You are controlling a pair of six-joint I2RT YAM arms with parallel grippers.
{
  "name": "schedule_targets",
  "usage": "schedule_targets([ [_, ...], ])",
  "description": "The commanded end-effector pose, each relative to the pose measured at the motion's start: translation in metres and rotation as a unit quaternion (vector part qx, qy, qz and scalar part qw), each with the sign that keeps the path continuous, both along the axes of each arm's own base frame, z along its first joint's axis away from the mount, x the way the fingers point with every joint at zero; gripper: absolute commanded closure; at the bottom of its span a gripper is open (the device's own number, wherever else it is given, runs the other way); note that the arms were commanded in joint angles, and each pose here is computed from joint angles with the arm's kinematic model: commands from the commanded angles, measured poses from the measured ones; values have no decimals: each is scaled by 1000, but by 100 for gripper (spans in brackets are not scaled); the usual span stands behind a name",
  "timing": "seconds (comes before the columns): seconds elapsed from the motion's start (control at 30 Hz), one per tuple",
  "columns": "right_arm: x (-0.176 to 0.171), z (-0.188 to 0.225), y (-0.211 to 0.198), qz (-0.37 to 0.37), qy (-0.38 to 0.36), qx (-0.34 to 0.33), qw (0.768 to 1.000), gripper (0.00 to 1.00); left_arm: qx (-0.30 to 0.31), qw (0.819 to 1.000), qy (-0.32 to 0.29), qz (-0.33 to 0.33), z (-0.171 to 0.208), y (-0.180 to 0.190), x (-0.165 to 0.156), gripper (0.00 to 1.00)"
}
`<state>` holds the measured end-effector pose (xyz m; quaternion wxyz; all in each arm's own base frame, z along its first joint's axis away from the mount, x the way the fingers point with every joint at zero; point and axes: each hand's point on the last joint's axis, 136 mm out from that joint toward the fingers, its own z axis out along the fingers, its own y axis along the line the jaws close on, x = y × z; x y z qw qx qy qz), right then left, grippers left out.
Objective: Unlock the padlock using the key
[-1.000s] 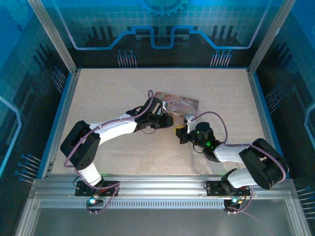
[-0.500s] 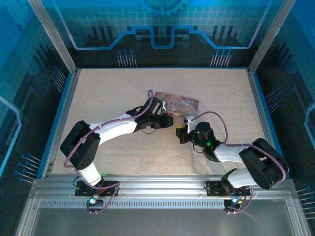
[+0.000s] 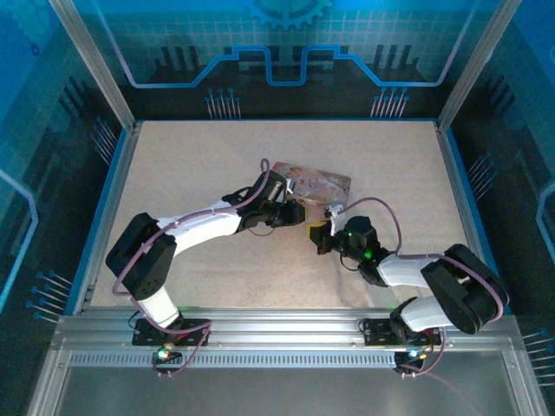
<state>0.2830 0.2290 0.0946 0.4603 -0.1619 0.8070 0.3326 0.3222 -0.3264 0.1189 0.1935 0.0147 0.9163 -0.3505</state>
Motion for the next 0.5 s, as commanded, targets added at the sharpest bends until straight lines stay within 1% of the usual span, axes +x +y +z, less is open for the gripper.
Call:
schedule_targets([
  [0.0,1,5,-3,-7,-11,11,1000,100,-64,996,-58,-12,56,-16,8,80],
  [0.47,1,9,-5,-12,-14,17,1000,100,-68,996,-55,-10,57,-15,8,80],
])
